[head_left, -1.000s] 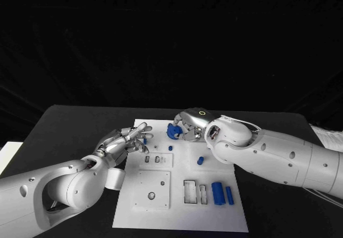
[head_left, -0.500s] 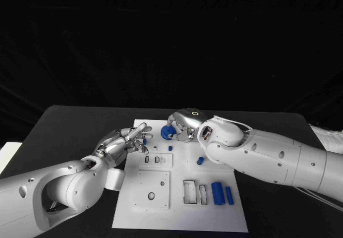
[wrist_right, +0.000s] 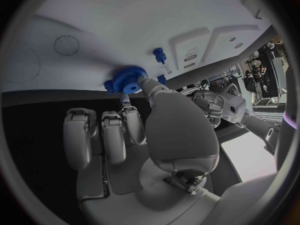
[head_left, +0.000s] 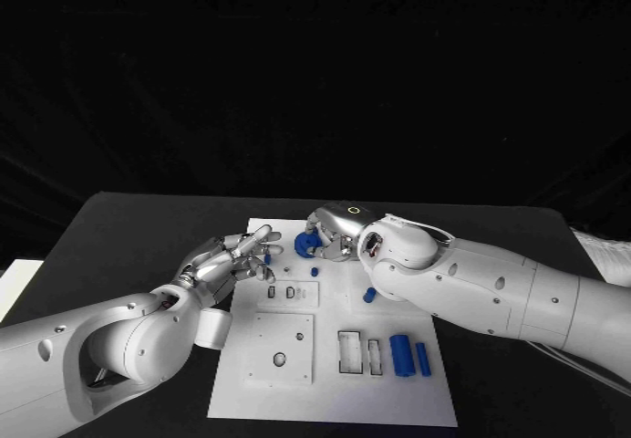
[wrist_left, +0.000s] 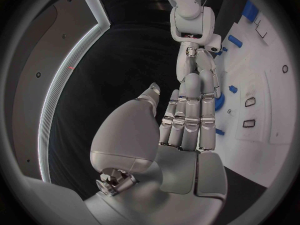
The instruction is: Assemble the parts on the task board
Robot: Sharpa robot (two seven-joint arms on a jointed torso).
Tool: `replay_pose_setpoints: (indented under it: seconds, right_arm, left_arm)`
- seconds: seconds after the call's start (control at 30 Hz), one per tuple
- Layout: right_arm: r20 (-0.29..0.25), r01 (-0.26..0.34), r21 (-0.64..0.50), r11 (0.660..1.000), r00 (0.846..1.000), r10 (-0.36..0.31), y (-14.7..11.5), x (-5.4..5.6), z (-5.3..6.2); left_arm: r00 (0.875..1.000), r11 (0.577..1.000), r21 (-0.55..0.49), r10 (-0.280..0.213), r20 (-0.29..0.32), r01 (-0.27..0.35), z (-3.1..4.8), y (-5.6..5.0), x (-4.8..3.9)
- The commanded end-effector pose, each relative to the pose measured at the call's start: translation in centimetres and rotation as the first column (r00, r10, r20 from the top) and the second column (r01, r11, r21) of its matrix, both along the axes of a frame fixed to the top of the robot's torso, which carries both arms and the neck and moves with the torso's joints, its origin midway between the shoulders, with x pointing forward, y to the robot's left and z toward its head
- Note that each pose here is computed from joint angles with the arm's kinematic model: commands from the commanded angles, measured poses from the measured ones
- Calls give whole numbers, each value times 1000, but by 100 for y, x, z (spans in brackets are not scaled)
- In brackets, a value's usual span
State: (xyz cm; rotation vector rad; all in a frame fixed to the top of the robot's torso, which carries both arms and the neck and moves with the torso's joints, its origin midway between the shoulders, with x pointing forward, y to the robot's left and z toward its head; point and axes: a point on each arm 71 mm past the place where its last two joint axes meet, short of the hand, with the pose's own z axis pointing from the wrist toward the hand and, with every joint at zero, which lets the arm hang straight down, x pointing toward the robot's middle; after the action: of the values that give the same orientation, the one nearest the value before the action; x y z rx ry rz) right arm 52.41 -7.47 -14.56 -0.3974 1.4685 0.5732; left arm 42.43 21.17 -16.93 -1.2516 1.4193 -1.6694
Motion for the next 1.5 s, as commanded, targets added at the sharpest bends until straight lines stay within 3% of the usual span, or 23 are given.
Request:
replay_pose_setpoints:
  seconds: [0.03,0.43,1.0,1.17,1.37,1.5]
  right_arm:
    - [-1,11,-27,1000,1000,-11,-12,20,-30]
    - [-8,12,-37,999,1000,-12,8,33,-50]
    - [-65,22,-58,998,998,-26,-64,50,-94]
    - [14,4,46,999,1000,-4,-136,28,-3]
    - [116,-96,239,966,991,69,-307,-52,147]
    - [108,-119,321,940,990,88,-504,-112,221]
  left_arm:
    - [1000,1000,-11,-16,7,16,14,-23,-6]
    - [1000,1000,-11,-16,6,16,14,-22,-8]
    - [1000,1000,-9,-13,6,13,14,-10,-7]
    - [1000,1000,-8,-12,6,12,11,-7,0]
    - [1000,1000,-5,-5,6,5,6,18,12]
    - [1000,1000,-4,-2,6,2,2,28,20]
